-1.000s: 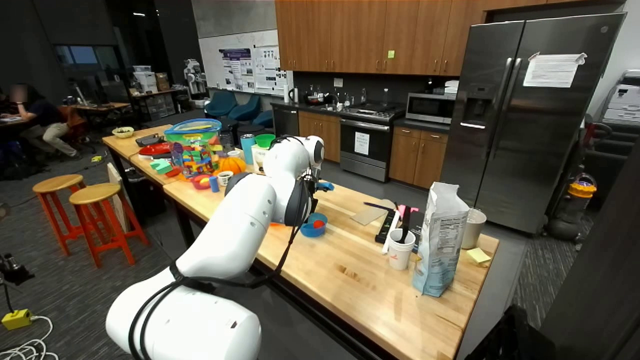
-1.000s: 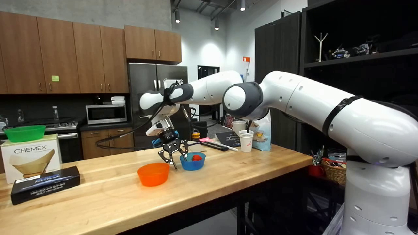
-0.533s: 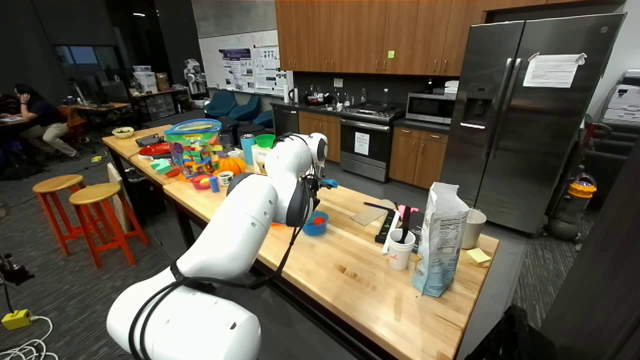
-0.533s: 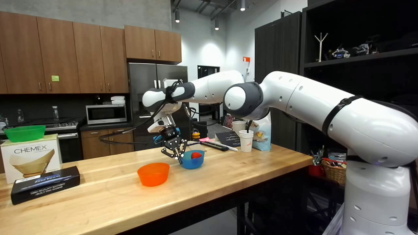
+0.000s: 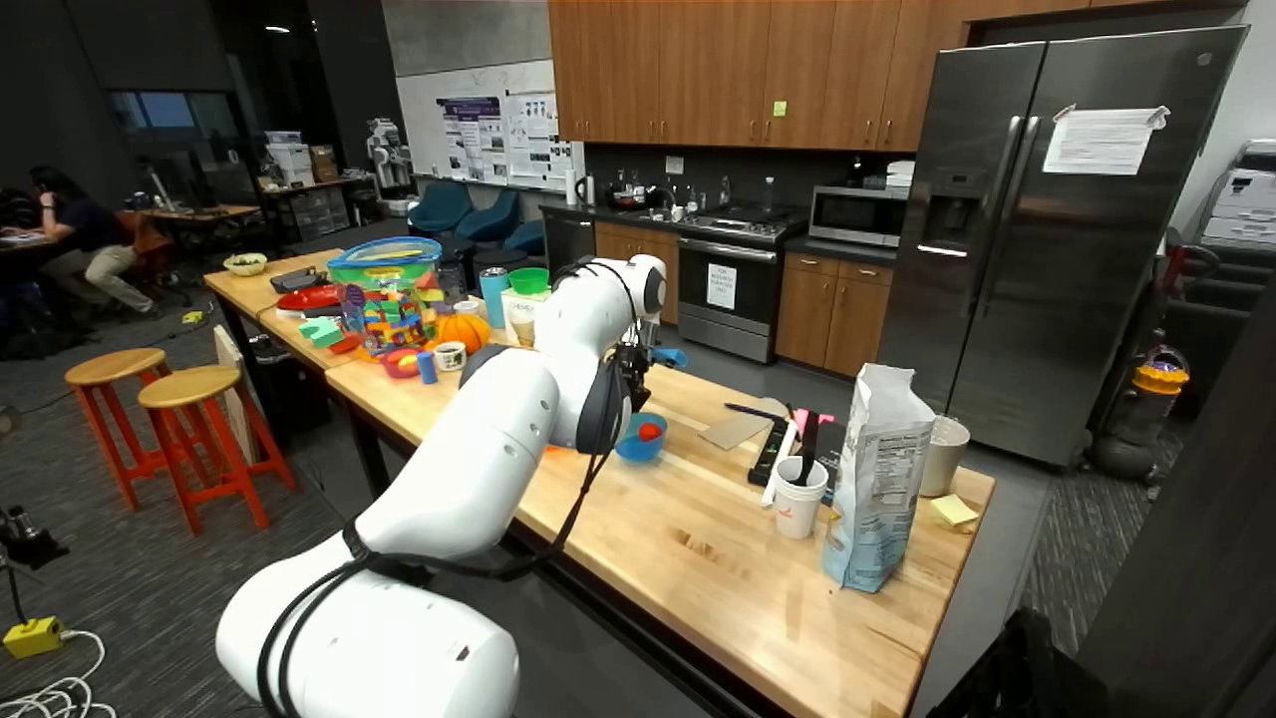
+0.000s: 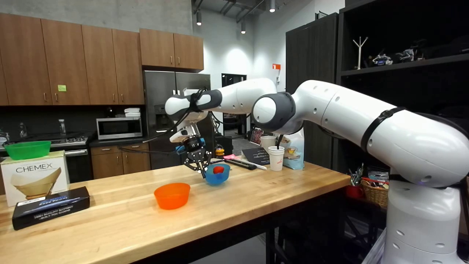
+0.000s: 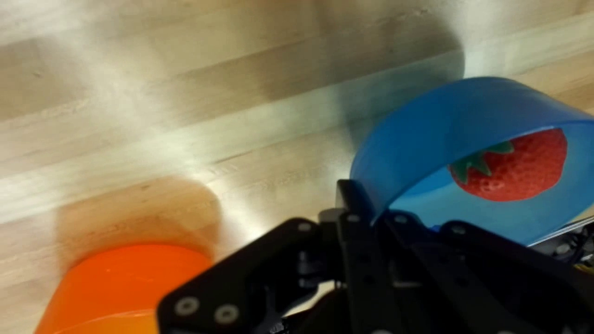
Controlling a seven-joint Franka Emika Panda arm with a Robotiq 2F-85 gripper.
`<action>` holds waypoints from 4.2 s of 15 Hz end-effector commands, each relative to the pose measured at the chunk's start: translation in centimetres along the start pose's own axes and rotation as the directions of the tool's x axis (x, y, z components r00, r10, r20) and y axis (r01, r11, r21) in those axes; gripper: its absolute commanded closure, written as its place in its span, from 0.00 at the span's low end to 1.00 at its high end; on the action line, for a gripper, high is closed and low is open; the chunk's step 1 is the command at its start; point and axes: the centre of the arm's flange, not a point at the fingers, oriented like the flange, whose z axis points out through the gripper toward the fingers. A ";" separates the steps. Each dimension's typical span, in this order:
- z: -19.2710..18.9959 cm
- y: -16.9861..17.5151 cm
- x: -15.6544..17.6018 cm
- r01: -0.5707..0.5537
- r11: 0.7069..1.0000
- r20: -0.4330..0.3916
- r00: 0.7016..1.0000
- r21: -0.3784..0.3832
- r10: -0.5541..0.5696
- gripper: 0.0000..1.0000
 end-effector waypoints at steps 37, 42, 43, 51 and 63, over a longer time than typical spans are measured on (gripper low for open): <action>-11.0 3.5 8.2 0.485 0.871 0.180 0.852 0.080 -0.491 0.99; -8.4 4.0 12.3 0.504 0.856 0.194 0.834 0.115 -0.517 0.96; -8.4 4.2 12.8 0.513 0.849 0.196 0.827 0.122 -0.528 0.96; -7.9 5.2 13.2 0.580 0.803 0.188 0.781 0.134 -0.596 0.99; -8.7 5.0 17.3 0.827 0.562 0.335 0.524 0.019 -0.783 0.99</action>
